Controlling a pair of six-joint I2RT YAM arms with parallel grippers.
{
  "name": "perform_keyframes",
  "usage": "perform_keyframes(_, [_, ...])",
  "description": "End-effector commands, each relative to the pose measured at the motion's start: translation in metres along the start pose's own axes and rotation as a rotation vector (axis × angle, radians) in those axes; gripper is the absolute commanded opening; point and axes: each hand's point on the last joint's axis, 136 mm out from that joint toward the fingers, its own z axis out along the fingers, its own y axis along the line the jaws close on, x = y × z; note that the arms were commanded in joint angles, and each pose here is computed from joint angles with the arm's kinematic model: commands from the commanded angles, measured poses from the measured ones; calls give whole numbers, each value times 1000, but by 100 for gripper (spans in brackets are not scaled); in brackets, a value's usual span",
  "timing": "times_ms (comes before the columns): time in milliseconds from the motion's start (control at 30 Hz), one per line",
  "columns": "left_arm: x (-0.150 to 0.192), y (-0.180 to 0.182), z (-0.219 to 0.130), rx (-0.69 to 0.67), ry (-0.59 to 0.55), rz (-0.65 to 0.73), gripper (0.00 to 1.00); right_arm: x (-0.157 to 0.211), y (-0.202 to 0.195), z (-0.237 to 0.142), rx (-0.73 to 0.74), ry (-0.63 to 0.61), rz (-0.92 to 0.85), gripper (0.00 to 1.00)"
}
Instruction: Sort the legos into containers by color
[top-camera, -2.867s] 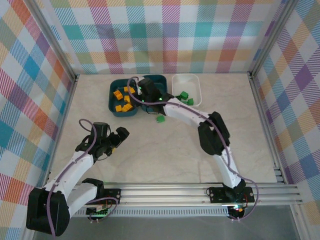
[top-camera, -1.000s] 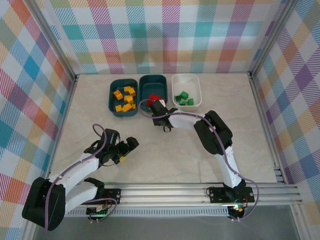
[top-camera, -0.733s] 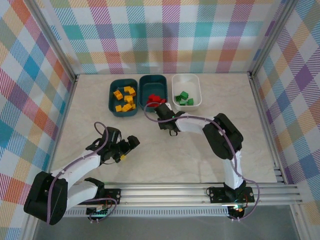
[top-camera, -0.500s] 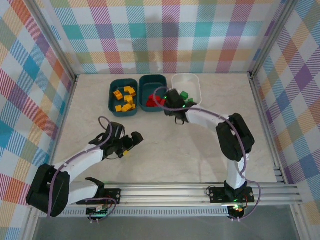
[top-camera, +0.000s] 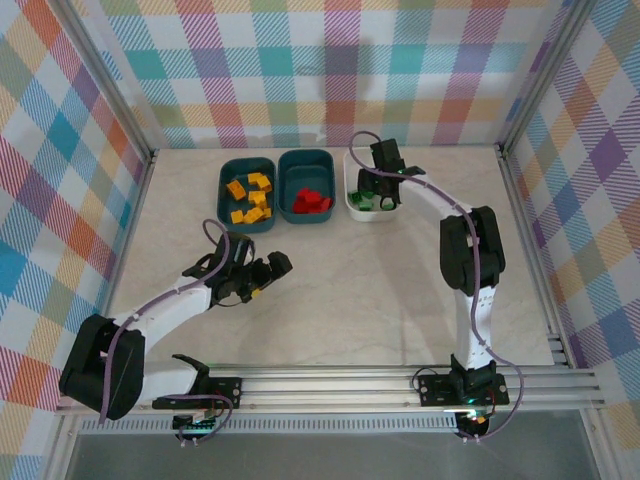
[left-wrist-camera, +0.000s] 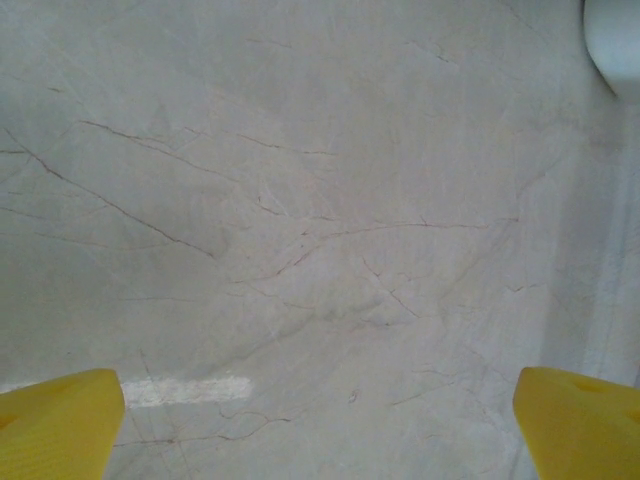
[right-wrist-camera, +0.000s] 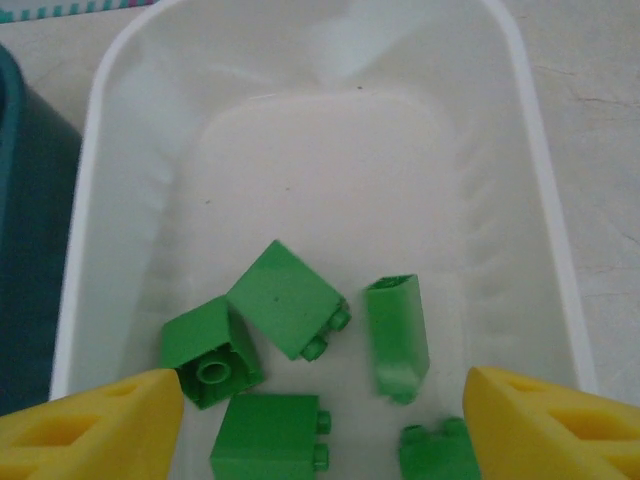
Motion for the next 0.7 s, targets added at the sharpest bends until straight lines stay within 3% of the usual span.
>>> perform_keyframes(0, [-6,-14,-10,-2,-8,60,100,-24,8,-48,-55,-84,14,76])
perform_keyframes(167, [-24,-22,-49,-58,-113,131,100,-14,26,-121,-233,-180,44,80])
perform_keyframes(200, [-30,-27,-63,-65,-155,157,100,-13,37,-145,-299,-223,32,93])
perform_keyframes(233, [-34,-33,-77,-76,-197,199,100,-4,48,-166,-369,-255,-4,100])
perform_keyframes(300, [-44,-39,-109,-148,-308,255,100,8,59,-198,-431,-311,2,100])
perform_keyframes(400, [-65,-30,-149,-277,-516,218,100,23,60,-226,-498,-436,74,100])
perform_keyframes(467, [-74,-32,-158,-283,-590,221,100,35,50,-224,-467,-471,11,100])
perform_keyframes(567, [-83,-32,-163,-312,-634,218,100,42,14,-218,-289,-455,80,100])
perform_keyframes(667, [-98,-38,-167,-302,-743,277,100,44,12,-228,-295,-541,-51,100])
